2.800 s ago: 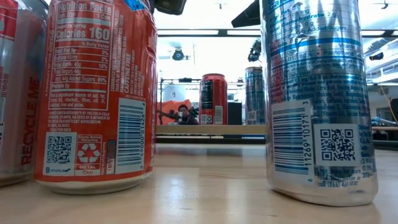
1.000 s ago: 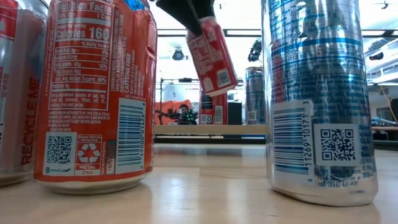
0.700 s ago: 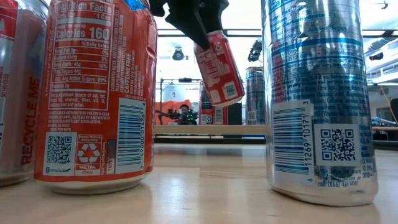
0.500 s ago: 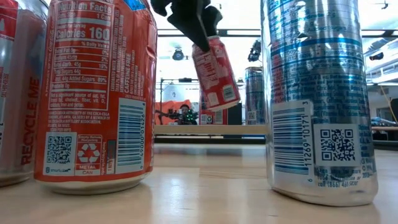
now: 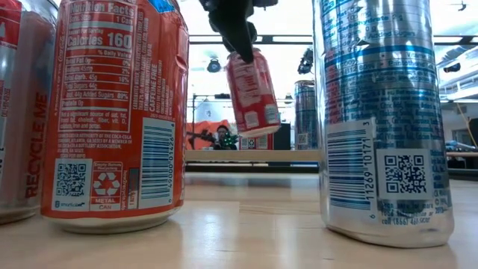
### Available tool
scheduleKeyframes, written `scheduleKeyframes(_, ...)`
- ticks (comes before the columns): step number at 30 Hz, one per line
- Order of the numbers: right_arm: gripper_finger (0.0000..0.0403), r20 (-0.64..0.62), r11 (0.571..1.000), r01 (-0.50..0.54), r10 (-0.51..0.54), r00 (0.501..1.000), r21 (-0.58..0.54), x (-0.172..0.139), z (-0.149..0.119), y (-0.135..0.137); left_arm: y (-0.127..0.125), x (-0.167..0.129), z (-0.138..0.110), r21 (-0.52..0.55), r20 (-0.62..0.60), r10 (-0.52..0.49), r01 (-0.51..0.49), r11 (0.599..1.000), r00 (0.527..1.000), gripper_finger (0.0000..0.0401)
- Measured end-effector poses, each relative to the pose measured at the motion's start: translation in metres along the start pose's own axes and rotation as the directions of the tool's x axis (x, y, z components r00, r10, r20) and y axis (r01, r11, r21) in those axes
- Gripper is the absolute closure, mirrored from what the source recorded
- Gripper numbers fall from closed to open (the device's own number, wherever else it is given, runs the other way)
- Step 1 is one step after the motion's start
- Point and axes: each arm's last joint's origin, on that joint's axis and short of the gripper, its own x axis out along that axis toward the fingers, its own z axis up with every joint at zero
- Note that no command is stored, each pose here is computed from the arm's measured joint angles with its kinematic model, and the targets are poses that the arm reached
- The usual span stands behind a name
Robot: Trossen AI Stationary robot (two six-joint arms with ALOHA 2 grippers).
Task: Place canned beverage on shelf
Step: Put the top red-white soda can on the shelf aligned with the red-black soda can
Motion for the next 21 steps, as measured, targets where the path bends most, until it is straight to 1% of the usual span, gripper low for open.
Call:
scheduleKeyframes(4,0.0034,0.01,1.0,-0.014,0.014,1.0,-0.001,0.001,-0.001,-0.002,0.004,0.002,0.009,-0.043,-0.076,-0.006,0.003,0.999,0.997,0.0101)
scheduleKeyframes(8,0.0034,0.0,1.0,-0.009,0.009,1.0,0.0,0.001,-0.002,-0.003,0.003,0.014,0.009,-0.046,-0.17,-0.026,0.018,0.999,0.985,0.0101)
scheduleKeyframes(12,0.0034,-0.011,1.0,-0.015,0.014,1.0,-0.003,0.002,-0.004,-0.002,0.004,0.022,0.01,-0.038,-0.177,-0.048,0.042,0.998,0.983,0.0101)
scheduleKeyframes(21,0.0034,-0.017,1.0,-0.018,0.018,1.0,0.005,0.002,-0.004,-0.002,0.009,0.024,0.011,0.012,-0.167,-0.031,0.033,0.999,0.986,0.0101)
